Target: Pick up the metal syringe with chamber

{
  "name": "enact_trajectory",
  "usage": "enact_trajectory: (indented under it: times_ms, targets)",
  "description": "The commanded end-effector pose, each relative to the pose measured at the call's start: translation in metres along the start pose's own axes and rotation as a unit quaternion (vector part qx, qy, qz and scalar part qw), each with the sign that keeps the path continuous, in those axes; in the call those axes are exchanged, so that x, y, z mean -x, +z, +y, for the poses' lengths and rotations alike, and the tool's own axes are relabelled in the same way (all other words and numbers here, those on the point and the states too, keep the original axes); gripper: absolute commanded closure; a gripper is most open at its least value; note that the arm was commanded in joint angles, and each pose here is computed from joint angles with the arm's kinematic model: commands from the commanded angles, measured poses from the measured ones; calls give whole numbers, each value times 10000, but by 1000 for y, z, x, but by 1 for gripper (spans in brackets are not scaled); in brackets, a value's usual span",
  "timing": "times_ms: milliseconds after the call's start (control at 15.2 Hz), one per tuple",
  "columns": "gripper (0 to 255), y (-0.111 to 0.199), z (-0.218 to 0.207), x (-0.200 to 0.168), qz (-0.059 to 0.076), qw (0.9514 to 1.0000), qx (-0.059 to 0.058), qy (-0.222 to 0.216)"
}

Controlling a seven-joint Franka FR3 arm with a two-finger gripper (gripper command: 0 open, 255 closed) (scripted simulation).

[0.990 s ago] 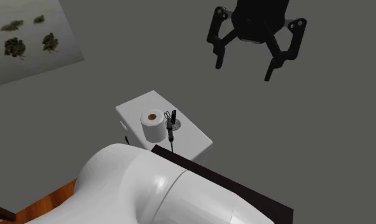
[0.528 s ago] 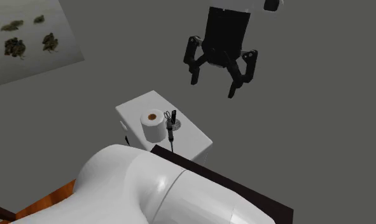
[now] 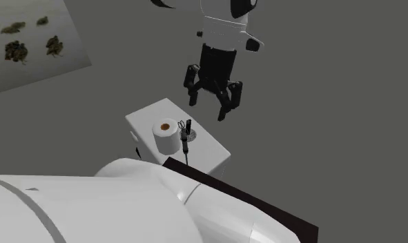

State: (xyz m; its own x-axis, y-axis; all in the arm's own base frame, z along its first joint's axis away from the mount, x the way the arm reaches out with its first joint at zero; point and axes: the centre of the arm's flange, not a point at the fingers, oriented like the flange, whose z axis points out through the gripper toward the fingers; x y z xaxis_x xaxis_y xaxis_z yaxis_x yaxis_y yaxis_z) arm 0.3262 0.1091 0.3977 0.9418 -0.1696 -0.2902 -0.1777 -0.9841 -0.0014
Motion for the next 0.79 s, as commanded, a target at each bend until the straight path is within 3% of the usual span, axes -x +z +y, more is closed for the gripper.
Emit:
enact_trajectory:
  times_ms: [0, 528, 726]
  targets:
    - [0, 21, -17, -8, -60, 9999, -33, 159]
    - [0, 99, -79, -44, -306, 9967, -142, 740]
    - [0, 109, -79, -48, -307, 9967, -142, 743]
